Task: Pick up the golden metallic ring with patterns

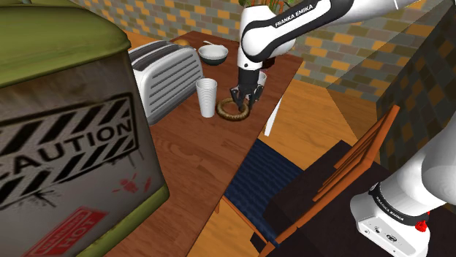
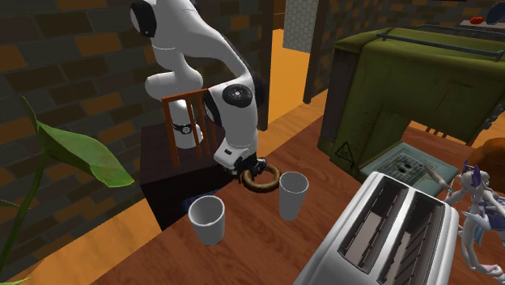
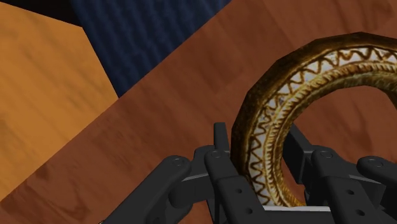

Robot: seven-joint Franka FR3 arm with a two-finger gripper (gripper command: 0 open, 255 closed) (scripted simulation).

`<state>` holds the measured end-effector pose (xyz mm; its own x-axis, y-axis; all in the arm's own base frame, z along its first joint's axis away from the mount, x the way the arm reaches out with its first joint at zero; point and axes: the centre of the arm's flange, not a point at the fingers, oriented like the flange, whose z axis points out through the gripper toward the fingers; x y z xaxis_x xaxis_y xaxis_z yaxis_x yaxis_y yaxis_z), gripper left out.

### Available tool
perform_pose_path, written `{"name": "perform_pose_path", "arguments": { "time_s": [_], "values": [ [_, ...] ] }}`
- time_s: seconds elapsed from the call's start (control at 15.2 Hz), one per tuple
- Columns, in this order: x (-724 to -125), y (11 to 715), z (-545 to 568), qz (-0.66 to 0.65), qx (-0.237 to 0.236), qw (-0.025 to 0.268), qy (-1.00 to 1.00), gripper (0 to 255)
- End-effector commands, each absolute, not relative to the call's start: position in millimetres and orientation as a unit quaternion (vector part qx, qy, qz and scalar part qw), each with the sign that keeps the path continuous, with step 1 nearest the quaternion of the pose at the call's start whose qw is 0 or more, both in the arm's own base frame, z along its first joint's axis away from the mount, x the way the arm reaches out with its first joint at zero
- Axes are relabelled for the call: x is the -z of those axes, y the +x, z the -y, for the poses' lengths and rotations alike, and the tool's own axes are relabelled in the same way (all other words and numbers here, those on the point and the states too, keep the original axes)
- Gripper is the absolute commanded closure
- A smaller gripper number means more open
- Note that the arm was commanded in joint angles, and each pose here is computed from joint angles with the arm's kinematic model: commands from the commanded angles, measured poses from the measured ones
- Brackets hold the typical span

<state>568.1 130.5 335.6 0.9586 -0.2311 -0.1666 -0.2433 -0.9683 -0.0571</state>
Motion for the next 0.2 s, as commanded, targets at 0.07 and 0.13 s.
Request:
{"name": "perform_pose_path", "arguments": {
  "time_s": [0.07, 0.13],
  "values": [
    [-347.5, 567.5, -130.0, -0.12, -0.08, 0.039, -0.989, 255],
    [-347.5, 567.5, -130.0, -0.12, -0.08, 0.039, -0.989, 255]
  ]
}}
